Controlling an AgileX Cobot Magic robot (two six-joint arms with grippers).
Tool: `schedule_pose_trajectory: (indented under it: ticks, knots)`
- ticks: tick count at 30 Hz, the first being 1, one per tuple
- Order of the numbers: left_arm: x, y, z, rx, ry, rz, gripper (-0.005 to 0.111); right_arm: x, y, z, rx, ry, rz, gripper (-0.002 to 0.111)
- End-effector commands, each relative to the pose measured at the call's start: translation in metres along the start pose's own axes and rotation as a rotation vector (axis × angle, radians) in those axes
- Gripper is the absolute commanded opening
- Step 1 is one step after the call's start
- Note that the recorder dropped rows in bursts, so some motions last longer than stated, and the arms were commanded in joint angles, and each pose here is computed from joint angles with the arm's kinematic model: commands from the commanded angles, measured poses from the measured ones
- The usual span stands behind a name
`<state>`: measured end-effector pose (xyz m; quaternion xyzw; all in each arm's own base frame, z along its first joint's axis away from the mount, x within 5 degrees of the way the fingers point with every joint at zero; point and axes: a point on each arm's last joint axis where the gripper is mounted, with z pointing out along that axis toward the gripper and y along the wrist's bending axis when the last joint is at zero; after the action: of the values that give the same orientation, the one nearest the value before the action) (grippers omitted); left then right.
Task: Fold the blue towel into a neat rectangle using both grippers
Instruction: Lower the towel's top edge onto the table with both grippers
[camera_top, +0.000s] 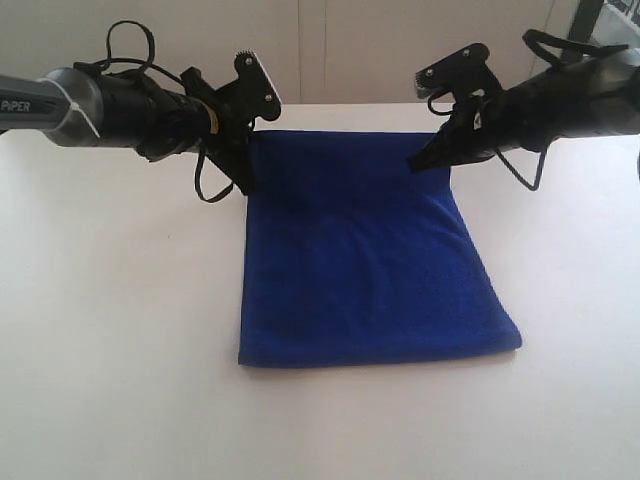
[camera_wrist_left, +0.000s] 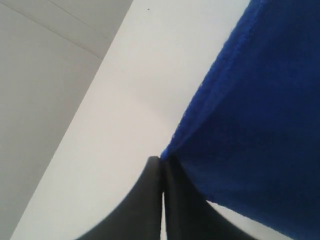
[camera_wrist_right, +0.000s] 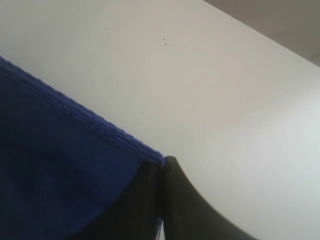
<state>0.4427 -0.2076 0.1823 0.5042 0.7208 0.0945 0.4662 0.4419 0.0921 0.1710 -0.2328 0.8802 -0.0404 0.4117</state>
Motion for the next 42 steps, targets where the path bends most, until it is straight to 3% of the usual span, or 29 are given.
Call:
schedule_pose_trajectory:
  ticks: [1,14,17,23,26,29,36,40,42]
  knots:
    - [0.005,0.005,0.005,-0.004,0.028,-0.029,0.000,0.004,-0.009,0.009,0.016,0.022,0.016,0.000]
    - [0.010,0.000,0.015,0.003,0.033,-0.030,0.000,0.003,-0.010,0.017,0.014,-0.023,0.016,0.000]
    - [0.010,0.000,0.015,0.003,0.032,-0.030,0.002,0.004,-0.010,0.018,0.013,-0.024,0.016,0.005]
    - [0.010,0.000,0.015,0.003,0.032,-0.028,0.032,0.004,-0.008,0.021,0.010,-0.045,0.013,0.035]
    - [0.010,0.000,0.015,0.003,0.032,-0.028,0.047,0.006,-0.007,0.024,0.007,-0.042,0.016,0.040]
    - [0.010,0.000,0.015,0.003,0.032,-0.028,0.053,0.009,-0.006,0.027,0.004,-0.036,0.016,0.040]
    - [0.011,0.000,0.015,0.008,0.048,-0.028,0.053,-0.001,-0.010,0.025,0.013,-0.080,0.022,0.038]
    - [0.015,0.000,0.014,0.021,0.097,-0.037,0.049,-0.007,-0.015,0.021,0.029,-0.028,0.055,0.024]
    - [0.016,0.001,0.013,0.035,0.151,-0.083,0.040,-0.010,-0.019,0.017,0.040,0.004,0.093,0.008]
